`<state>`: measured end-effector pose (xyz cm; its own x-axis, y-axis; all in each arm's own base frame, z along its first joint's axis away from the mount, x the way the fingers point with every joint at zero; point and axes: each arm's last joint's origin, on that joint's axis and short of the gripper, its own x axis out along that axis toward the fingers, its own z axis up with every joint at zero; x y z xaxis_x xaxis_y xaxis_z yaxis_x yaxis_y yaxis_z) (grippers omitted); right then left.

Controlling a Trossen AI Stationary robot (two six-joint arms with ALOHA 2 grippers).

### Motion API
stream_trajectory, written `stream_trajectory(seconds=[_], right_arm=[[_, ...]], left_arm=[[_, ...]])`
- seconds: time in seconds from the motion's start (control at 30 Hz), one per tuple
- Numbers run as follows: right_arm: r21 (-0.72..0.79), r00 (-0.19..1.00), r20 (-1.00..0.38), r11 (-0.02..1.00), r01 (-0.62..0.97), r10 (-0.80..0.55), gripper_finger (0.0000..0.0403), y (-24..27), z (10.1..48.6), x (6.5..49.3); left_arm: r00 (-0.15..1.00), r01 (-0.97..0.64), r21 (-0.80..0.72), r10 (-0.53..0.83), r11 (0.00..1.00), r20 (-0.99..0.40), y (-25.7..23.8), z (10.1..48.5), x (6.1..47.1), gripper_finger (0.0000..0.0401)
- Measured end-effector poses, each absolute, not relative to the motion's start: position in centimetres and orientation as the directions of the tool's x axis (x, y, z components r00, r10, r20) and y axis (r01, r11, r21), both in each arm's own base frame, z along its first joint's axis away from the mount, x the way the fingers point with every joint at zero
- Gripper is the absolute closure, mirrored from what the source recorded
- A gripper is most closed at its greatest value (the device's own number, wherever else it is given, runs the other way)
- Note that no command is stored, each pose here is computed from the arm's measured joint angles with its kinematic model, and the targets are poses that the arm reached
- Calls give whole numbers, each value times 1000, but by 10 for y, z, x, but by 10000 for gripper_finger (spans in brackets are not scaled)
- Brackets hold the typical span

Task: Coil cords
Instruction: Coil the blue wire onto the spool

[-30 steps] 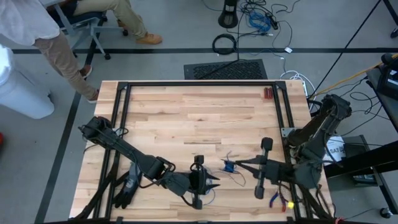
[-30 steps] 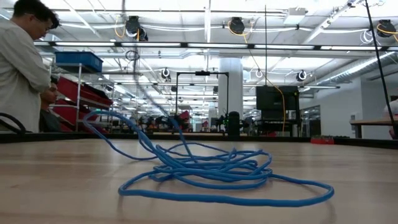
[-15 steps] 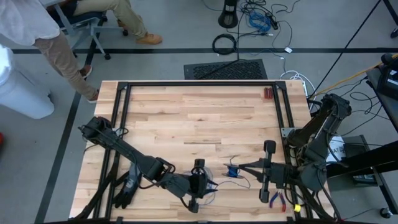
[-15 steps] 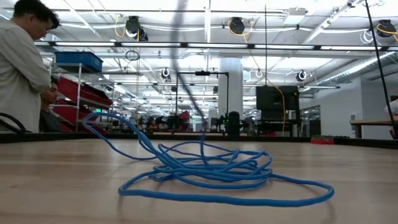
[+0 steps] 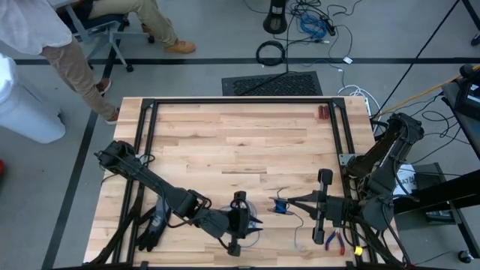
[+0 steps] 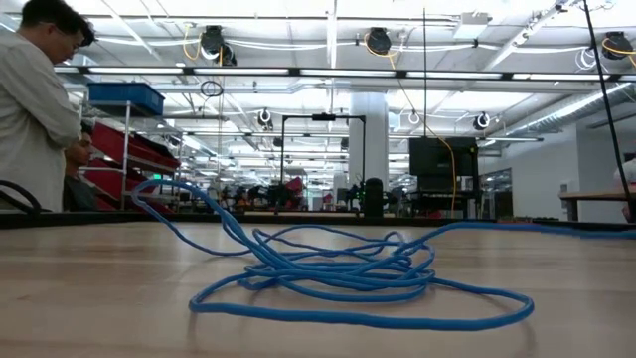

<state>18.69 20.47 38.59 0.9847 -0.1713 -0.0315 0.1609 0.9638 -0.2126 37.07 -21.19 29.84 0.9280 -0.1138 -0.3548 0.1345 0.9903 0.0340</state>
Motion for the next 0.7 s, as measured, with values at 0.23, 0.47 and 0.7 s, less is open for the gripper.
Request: stream_trajectory(seconds=[0.23,0.47,0.7], right_arm=[[-213,985,-31,964,162,-172,403,205,386,187],[-213,984,-31,963,167,-177,403,204,386,187],[-215,984,-31,962,167,-178,403,204,386,187]], left_arm=[[952,152,12,-143,988,-271,-216,300,378,313],[974,185,29,-179,982,-138,-225,280,400,300],[969,233,28,-229,972,-90,-228,252,419,218]])
